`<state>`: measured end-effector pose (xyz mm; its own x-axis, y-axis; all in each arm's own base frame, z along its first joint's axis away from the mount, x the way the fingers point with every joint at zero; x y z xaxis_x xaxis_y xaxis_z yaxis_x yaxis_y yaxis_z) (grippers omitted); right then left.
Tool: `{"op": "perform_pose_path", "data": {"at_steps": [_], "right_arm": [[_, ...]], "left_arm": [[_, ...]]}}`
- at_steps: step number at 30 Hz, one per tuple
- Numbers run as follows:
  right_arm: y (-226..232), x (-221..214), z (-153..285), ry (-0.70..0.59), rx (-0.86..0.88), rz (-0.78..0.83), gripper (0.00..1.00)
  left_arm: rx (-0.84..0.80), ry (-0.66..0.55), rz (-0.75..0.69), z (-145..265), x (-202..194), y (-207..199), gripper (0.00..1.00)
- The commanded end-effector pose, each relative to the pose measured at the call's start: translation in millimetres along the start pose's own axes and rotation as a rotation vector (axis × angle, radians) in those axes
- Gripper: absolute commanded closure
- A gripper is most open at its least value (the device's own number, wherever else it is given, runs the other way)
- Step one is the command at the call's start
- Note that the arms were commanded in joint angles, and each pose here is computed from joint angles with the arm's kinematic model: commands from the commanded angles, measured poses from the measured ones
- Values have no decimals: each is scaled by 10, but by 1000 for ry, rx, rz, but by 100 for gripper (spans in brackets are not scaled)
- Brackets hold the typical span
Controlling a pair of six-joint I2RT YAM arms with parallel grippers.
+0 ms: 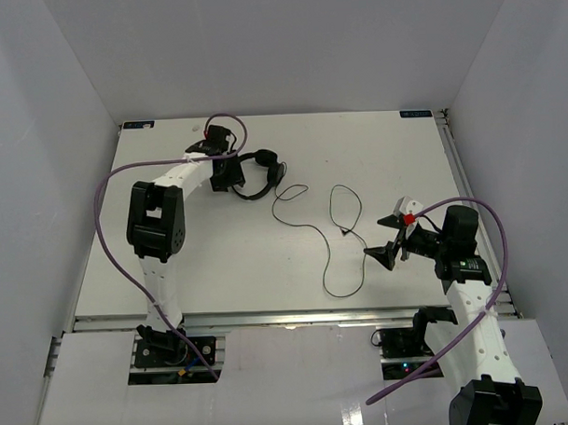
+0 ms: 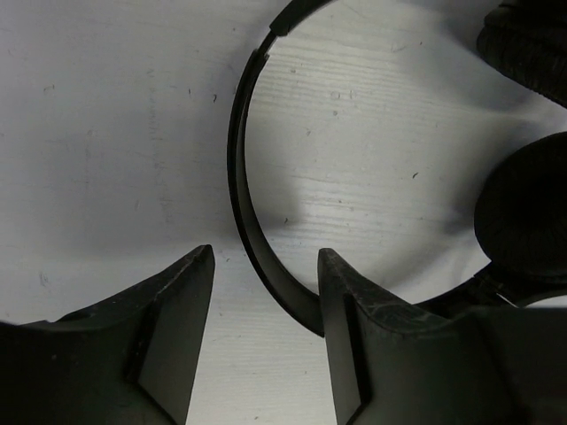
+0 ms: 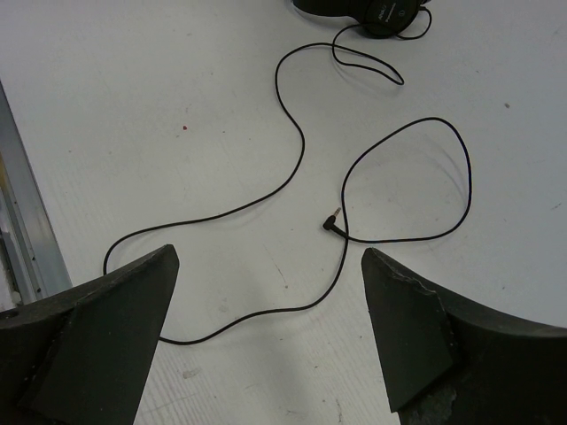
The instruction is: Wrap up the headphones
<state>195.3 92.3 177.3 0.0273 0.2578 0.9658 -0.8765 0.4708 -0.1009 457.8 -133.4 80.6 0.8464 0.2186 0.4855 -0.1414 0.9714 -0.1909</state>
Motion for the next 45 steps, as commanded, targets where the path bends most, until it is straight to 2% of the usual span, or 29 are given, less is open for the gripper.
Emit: {"op": "perform_pose_path", "data": {"at_steps": [1,16,22,25,27,34,37,40,45], "right_arm": [[-46,91,15,-17,-14,28,10],[-50,41,3,-11,-9,15,10],[-72,12,21,-9,-19,7,10],[-43,15,35,-24,-8,9,10],[-11,2,45,-28,2,19,10],[185,-30,57,-50,103,73,10],[276,45,108,-44,161,157,10],[208,261,156,-34,166,254,10],[102,642,195,-3,169,253,9]], "left_arm": [[13,-45,-7,64,208,-51,43],[59,13,-24,-175,144,-18,63],[53,15,-34,-139,114,-50,84],[48,6,-36,-62,119,-67,98],[43,-6,-35,27,126,-68,100],[27,-71,-65,555,33,38,100],[-27,-156,-69,1022,52,36,100],[-78,-205,-70,1391,-23,54,100],[-201,-292,-42,2044,-229,55,100]]}}
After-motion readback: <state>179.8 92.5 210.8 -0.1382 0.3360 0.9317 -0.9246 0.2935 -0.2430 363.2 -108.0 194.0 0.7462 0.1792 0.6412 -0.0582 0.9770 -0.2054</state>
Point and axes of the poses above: each gripper's point midway between its finger pads, its own z axis back along the fingers, its own y axis along the line the jaws close on, x = y × z, the point moved 4 cm from there along z, back along the fingers
